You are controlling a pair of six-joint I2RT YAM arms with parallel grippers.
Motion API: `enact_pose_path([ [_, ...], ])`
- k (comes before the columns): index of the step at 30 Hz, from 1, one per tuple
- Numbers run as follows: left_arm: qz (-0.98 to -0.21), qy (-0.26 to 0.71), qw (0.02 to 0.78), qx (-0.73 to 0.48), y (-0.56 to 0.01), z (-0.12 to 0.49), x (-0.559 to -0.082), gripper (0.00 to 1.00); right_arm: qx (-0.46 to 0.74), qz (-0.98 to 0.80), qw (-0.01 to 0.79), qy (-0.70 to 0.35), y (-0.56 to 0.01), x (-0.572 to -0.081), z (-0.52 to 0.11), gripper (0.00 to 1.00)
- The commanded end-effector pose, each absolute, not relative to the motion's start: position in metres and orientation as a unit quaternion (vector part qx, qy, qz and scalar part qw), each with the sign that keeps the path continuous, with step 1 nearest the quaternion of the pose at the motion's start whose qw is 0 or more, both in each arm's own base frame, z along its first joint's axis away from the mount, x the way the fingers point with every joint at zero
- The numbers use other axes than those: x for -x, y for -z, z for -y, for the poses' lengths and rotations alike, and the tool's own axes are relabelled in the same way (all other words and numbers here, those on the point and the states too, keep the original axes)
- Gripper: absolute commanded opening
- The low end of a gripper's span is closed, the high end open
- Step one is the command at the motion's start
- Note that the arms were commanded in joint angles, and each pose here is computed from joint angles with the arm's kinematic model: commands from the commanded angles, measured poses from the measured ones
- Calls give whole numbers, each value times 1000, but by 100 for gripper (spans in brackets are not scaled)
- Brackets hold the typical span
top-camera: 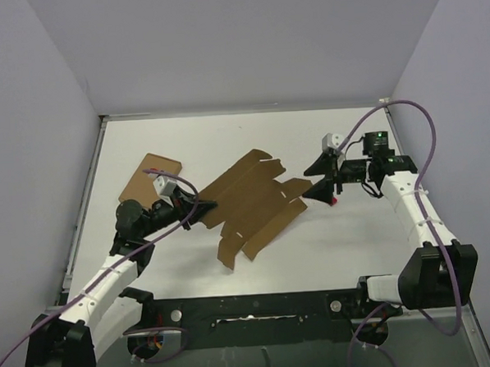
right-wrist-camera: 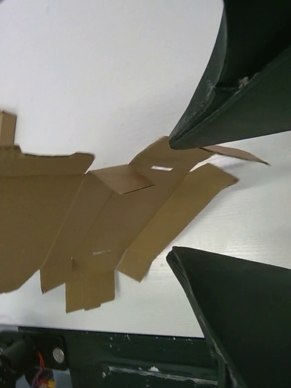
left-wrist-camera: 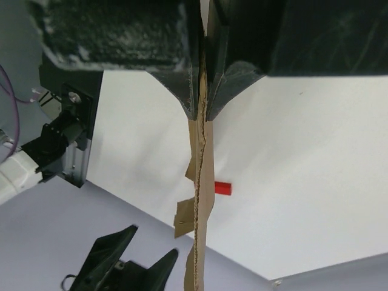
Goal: Fold the paper box
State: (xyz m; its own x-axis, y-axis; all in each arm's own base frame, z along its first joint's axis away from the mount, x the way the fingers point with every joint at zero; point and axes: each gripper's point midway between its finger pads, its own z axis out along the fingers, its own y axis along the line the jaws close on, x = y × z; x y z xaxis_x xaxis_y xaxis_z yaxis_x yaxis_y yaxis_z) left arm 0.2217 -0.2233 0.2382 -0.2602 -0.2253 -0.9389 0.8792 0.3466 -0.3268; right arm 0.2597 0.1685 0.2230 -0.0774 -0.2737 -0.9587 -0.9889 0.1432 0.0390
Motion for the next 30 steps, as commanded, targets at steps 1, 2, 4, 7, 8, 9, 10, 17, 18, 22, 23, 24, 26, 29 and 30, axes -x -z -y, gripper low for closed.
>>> enact_pose_path([
  [1, -652, 468, 552, -227, -231, 212, -246, 0, 470, -626, 494, -379, -249, -279, -145, 66],
  [2, -662, 463, 548, -217, -227, 209, -250, 0, 450, -643, 493, -376, -247, -284, -140, 66],
  [4, -677, 456, 541, -201, -220, 205, -255, 0, 420, -679, 491, -347, -232, -298, -128, 65],
  [7, -691, 448, 538, -179, -214, 200, -261, 0, 402, -707, 476, -336, -208, -309, -121, 57],
  [8, -695, 445, 538, -172, -212, 198, -262, 0, 408, -705, 467, -344, -201, -307, -123, 50],
  [9, -699, 443, 537, -166, -211, 196, -263, 0, 416, -705, 455, -351, -194, -305, -125, 41],
  [10, -702, 439, 537, -159, -210, 194, -264, 0, 424, -707, 435, -362, -185, -302, -131, 32],
  [17, -721, 421, 537, -121, -201, 183, -271, 0, 495, -742, 338, -300, -124, -298, -150, 14],
  [18, -723, 420, 536, -118, -200, 182, -272, 0, 498, -747, 329, -292, -118, -299, -149, 13],
  [22, -725, 418, 536, -111, -197, 179, -273, 0, 513, -765, 302, -245, -96, -303, -142, 13],
  [23, -725, 418, 536, -110, -197, 179, -273, 0, 518, -767, 299, -234, -92, -305, -142, 13],
  [24, -725, 418, 535, -110, -197, 179, -273, 0, 523, -767, 294, -227, -88, -304, -144, 13],
  [26, -724, 421, 534, -111, -198, 179, -273, 0, 532, -769, 284, -213, -79, -305, -146, 12],
  [29, -725, 425, 531, -112, -197, 181, -272, 0, 534, -780, 273, -181, -67, -313, -146, 12],
  [30, -725, 425, 530, -113, -197, 181, -272, 0, 531, -785, 271, -169, -64, -317, -145, 12],
])
